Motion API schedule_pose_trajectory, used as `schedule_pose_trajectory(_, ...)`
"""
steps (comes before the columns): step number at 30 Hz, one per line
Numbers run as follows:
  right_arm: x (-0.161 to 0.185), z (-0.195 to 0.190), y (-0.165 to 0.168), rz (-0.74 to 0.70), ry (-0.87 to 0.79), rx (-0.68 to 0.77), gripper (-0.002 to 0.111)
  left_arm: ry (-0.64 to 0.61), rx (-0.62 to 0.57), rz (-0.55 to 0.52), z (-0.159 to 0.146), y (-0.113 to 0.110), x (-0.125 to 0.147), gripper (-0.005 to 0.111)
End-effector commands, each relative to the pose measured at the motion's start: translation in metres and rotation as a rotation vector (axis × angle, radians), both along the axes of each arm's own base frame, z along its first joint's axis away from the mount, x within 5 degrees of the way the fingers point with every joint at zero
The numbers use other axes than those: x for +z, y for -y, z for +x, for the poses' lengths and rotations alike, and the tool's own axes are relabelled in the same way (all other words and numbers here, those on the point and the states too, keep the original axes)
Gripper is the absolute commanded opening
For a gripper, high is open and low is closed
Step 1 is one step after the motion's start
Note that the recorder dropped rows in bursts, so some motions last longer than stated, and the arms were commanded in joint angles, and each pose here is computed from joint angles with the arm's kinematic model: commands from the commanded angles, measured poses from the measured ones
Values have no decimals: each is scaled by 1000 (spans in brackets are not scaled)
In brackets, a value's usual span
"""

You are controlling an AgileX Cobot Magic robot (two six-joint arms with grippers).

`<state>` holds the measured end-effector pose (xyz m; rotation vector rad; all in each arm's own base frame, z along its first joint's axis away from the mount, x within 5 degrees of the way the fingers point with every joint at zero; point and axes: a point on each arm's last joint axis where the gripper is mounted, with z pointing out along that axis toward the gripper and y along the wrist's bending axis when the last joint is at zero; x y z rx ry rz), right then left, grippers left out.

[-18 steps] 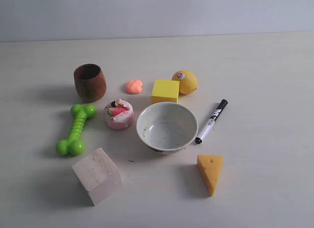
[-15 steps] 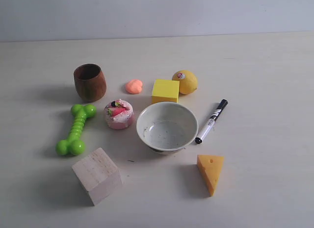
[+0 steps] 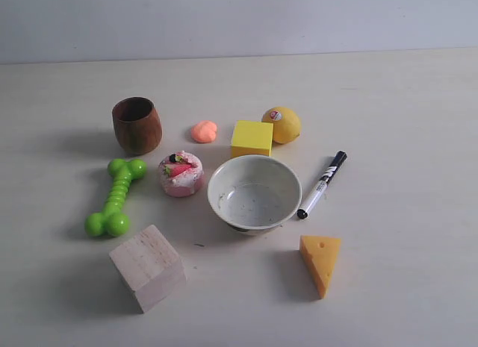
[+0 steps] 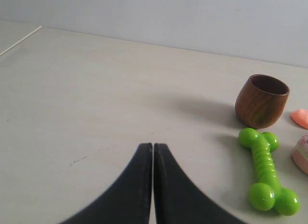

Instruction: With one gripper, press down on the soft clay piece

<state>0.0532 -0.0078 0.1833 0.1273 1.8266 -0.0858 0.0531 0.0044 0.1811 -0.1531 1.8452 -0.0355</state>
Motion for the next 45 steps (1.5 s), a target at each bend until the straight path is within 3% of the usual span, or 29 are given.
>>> schedule_pose_trajectory(1,-1,0,0,-16,7,2,0,7,-1,0,0,0,0,4)
schedule_pose_trajectory(7,2,1,0,-17,34,4,0,7,-1,0,0,0,0,4)
schedule_pose_trajectory(17,33,2,-2,2,382,24,0,7,-1,0,0,0,0,4)
schedule_pose_trajectory(27,41,1,-3,-12,476,34,0,7,-1,0,0,0,0,4)
schedule_pose_trajectory(34,72,-11,-7,222,854,113,0,7,-1,0,0,0,0,4)
schedule_pose_trajectory(45,129,-17,-5,230,699,58,0,7,-1,0,0,0,0,4)
